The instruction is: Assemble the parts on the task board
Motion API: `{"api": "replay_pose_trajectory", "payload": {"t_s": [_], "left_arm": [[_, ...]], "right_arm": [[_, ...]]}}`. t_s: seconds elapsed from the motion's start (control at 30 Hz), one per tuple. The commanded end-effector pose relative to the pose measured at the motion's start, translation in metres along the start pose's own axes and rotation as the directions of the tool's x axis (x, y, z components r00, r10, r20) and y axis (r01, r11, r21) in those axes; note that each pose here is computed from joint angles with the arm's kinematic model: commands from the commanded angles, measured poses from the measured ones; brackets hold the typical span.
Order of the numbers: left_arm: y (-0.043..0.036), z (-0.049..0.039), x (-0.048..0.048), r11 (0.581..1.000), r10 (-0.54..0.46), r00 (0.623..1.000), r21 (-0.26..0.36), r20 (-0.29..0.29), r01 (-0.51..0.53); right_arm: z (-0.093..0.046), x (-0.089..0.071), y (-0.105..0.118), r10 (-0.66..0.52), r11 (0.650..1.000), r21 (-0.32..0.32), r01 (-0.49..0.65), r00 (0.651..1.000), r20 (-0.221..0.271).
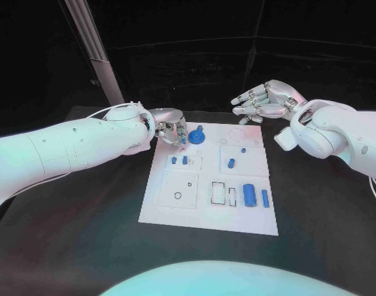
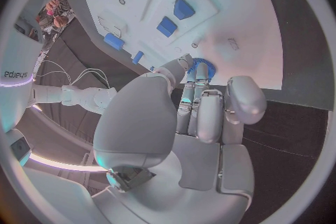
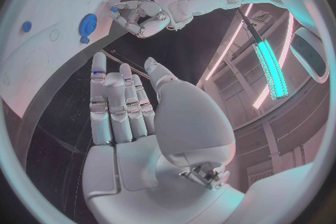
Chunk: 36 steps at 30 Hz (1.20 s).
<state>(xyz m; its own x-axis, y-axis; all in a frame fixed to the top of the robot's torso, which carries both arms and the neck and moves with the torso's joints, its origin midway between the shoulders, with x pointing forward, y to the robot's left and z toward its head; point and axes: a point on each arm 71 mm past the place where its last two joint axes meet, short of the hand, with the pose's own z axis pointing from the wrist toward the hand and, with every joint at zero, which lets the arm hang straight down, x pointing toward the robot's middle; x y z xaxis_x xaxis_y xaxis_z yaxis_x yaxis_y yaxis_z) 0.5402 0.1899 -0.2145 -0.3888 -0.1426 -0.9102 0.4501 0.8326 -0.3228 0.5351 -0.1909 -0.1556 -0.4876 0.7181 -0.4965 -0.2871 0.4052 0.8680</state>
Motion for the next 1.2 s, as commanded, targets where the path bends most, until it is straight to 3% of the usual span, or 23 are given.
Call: {"api": "replay_pose_trajectory", "payload": {"t_s": [0.03,0.43,1.2], "left_arm": [[0.0005,0.0001,0.0029,1.000,-0.005,1.000,-0.004,-0.026,0.005],[0.0030,0.0005,0.0105,1.000,-0.011,0.998,-0.013,-0.057,0.011],[0.0056,0.0031,0.0152,1.000,-0.012,0.997,-0.027,-0.082,0.010]], "right_arm": [[0.000,-0.001,0.002,0.001,1.000,-0.011,-0.001,1.000,-0.001],[0.000,-0.001,0.002,0.001,1.000,-0.011,-0.001,1.000,0.001],[0.000,-0.001,0.001,0.000,1.000,-0.008,0.000,1.000,0.003]]}}
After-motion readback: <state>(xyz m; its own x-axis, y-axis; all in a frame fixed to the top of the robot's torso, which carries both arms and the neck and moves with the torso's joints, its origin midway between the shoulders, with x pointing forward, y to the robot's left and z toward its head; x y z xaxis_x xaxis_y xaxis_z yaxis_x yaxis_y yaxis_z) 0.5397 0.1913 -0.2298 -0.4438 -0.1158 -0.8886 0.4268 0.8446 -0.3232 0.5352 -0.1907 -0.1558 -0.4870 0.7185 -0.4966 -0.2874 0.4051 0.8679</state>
